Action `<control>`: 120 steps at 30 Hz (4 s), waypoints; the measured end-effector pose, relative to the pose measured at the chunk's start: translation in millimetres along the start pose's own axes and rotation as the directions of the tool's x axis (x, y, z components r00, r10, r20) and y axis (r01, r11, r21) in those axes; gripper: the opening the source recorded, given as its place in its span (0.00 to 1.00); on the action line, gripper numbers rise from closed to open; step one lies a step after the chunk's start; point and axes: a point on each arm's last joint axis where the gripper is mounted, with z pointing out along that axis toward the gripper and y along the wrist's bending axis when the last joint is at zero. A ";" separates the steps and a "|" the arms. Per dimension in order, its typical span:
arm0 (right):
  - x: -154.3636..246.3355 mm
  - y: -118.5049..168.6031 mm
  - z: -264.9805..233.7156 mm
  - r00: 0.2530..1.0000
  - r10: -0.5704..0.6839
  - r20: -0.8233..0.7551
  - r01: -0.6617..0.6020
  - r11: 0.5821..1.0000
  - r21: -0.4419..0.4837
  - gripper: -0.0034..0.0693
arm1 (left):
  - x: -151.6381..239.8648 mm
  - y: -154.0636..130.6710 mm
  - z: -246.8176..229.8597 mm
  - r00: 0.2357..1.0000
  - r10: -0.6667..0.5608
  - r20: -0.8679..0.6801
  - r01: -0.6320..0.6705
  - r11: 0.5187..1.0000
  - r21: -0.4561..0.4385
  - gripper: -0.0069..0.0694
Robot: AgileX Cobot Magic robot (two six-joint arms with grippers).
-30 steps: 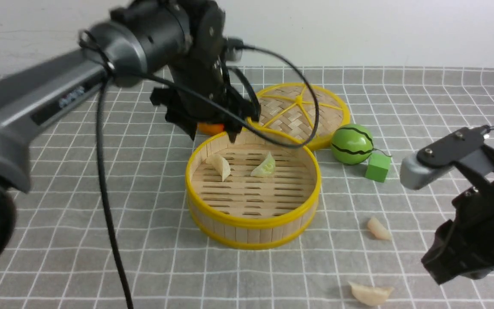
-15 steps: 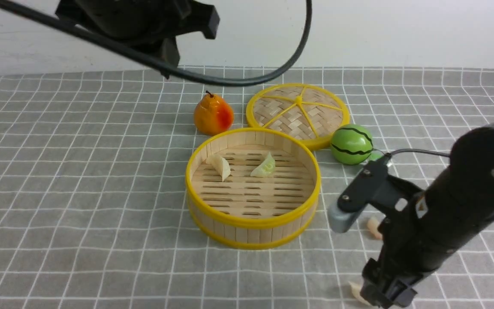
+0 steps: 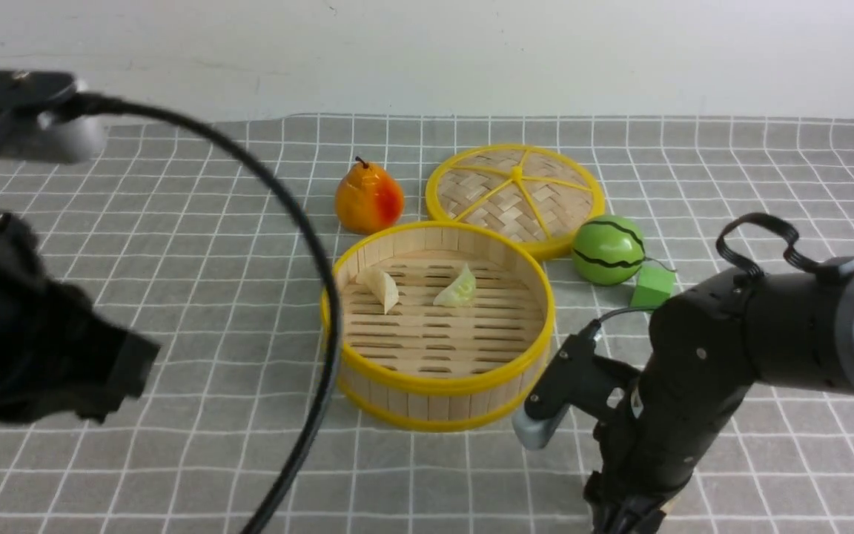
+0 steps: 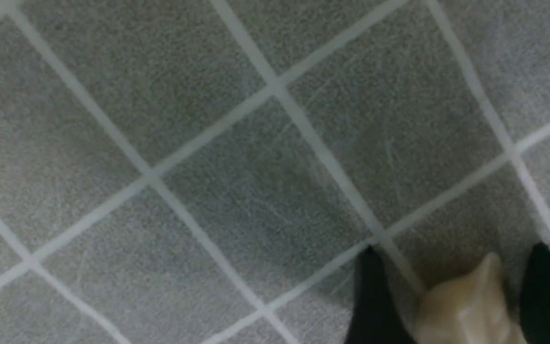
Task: Put the dumplings into the steamer on the table with the grey tablecloth.
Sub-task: 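Reach for and grasp a dumpling lying on the table beside the steamer, then place the dumpling in the bamboo steamer basket with the right gripper, then reach for and grasp a dumpling lying on the table beside the steamer, then place the dumpling in the bamboo steamer basket with the right gripper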
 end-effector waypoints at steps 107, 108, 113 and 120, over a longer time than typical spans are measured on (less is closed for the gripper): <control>-95.9 -77.4 -61.8 0.914 0.390 0.113 -0.392 0.920 0.000 0.30 | 49.0 12.9 -62.1 0.955 -0.053 0.292 0.033 0.997 0.075 0.11; -107.5 -67.0 -70.1 0.922 0.359 0.148 -0.361 0.933 -0.013 0.30 | 49.4 13.0 -61.9 0.956 -0.053 0.288 0.033 0.997 0.073 0.11; -149.0 -28.9 -75.6 0.937 0.253 0.241 -0.251 0.967 -0.042 0.30 | 50.1 13.2 -61.7 0.958 -0.053 0.281 0.034 0.997 0.071 0.12; -162.2 -35.0 -18.3 0.937 0.309 0.163 -0.313 0.950 0.003 0.30 | 53.2 14.1 -60.8 0.968 -0.022 0.249 0.009 0.999 0.053 0.12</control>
